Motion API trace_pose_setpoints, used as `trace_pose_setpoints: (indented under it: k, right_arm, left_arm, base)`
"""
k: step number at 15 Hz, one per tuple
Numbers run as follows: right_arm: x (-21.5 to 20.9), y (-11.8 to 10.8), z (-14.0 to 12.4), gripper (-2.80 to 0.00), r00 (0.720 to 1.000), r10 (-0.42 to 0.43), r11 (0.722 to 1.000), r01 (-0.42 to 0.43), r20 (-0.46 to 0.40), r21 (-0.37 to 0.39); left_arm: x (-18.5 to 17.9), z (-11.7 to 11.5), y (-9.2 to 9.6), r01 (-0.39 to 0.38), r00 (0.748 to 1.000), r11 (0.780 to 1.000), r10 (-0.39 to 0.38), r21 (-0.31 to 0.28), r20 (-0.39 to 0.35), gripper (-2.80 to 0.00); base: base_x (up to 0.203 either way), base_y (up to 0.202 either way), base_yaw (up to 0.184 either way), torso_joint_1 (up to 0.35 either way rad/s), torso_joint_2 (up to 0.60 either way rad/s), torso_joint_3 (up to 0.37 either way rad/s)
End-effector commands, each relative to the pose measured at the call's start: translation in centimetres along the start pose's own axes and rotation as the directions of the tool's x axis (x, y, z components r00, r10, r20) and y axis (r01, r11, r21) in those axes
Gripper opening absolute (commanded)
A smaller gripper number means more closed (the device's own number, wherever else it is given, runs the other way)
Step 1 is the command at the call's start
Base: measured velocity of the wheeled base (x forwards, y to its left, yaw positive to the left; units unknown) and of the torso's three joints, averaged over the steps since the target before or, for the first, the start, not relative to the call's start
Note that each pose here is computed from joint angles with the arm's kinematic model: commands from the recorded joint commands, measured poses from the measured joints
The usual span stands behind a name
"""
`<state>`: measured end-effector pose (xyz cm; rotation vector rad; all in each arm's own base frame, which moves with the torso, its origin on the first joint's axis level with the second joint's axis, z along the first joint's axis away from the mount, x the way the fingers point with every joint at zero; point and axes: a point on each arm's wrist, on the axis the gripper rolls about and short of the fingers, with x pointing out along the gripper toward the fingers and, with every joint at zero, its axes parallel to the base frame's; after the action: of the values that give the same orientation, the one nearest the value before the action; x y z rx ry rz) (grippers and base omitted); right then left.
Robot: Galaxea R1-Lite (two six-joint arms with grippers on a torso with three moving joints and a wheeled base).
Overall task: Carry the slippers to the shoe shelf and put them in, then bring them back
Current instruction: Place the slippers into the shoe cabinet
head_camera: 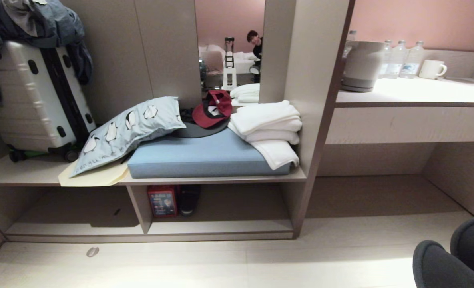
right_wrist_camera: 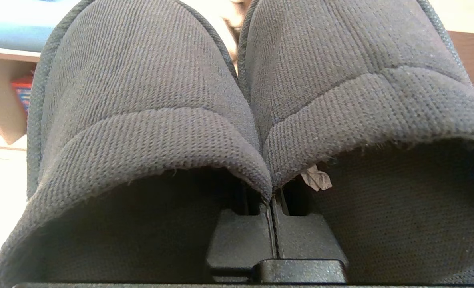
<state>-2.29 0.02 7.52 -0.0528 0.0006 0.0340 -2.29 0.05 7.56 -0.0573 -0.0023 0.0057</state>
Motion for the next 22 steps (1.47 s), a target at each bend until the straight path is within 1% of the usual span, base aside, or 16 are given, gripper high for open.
trace_pose_setpoints:
  k: [1,16,18,22]
  right_arm:
    - [0.01,0.0,-0.05,-2.8,1.0,0.0,1.0,0.0,-0.002,-0.001]
    - [0.01,0.0,-0.05,-2.8,1.0,0.001,1.0,-0.001,-0.002,-0.001]
    - [0.01,0.0,-0.05,-2.8,1.0,0.001,1.0,-0.001,-0.002,-0.001]
    - [0.01,0.0,-0.05,-2.8,1.0,0.001,1.0,-0.001,-0.002,-0.001]
  left_arm:
    - [0.01,0.0,0.0,0.0,1.0,1.0,0.0,-0.001,-0.001,-2.8]
    - [0.01,0.0,0.0,0.0,1.0,1.0,0.0,0.0,-0.001,-2.8]
    - [0.01,0.0,0.0,0.001,1.0,1.0,-0.001,0.002,-0.001,-2.8]
    - [0.01,0.0,0.0,0.0,1.0,1.0,0.0,-0.001,-0.001,-2.8]
  base:
    - [0.0,0.196,0.0,0.006,0.01,0.006]
    - [0.0,0.194,-0.002,0.002,0.0,0.003]
    - [0.0,0.083,-0.002,0.002,0.0,0.002]
    - [0.0,0.0,0.0,0.0,0.0,0.0]
